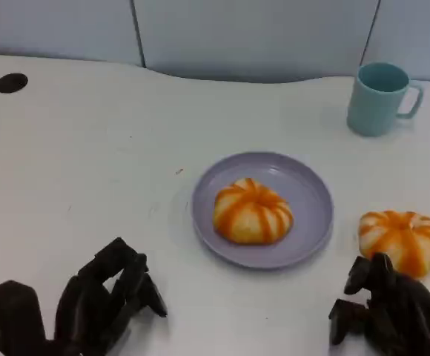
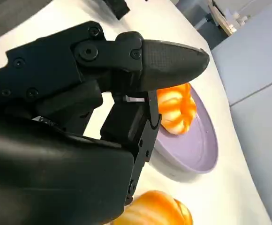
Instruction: Grasp the bread from the table and place it into the plate.
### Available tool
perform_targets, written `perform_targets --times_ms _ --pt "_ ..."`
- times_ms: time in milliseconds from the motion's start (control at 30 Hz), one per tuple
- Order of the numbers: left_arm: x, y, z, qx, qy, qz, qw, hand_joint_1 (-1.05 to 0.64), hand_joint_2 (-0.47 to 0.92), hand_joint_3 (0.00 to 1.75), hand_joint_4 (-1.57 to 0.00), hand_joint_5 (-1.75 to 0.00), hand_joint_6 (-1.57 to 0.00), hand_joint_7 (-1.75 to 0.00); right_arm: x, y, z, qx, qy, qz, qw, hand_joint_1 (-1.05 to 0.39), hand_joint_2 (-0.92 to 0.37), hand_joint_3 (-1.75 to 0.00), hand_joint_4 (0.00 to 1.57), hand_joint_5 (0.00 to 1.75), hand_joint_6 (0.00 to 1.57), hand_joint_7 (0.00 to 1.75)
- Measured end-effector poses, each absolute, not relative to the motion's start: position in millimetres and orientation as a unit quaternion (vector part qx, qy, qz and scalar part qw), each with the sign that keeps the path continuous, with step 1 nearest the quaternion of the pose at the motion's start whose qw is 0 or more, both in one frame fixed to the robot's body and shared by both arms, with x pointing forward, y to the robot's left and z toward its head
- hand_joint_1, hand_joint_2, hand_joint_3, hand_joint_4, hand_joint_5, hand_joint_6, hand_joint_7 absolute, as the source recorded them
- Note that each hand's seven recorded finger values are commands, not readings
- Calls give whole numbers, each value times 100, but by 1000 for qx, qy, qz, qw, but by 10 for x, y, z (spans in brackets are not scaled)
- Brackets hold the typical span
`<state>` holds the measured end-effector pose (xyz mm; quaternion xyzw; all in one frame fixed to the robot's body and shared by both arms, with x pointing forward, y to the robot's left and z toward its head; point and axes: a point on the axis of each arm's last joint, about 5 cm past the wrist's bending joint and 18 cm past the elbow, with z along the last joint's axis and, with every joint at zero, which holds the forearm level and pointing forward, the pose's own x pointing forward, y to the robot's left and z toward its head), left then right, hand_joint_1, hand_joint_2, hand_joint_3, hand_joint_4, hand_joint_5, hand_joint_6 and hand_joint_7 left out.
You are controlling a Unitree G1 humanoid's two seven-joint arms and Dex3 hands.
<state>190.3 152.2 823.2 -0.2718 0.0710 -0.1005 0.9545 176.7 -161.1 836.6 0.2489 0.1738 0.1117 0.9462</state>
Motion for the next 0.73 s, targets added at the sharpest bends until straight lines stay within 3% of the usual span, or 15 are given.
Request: perform_targets --times_ms 133,267,567,733 --pt "1963 1503 8234 -258 69 -107 958 -67 92 36 -93 -175 -69 -175 1787 -1638 8327 244 157 113 950 -48 -92 -57 130 134 116 127" --pt "2005 1485 8227 -260 71 -109 957 -67 92 32 -94 -175 -70 -175 1818 -1676 8300 248 145 107 952 -50 -92 -51 136 127 123 117" --pt "2015 1491 8214 -260 66 -117 956 -69 92 35 -92 -175 -69 -175 1869 -1671 8284 251 141 108 952 -53 -92 -52 137 124 125 114" --pt "2015 1498 8210 -260 66 -121 956 -67 92 35 -92 -175 -69 -175 1878 -1665 8290 248 142 108 952 -47 -92 -59 134 130 120 125"
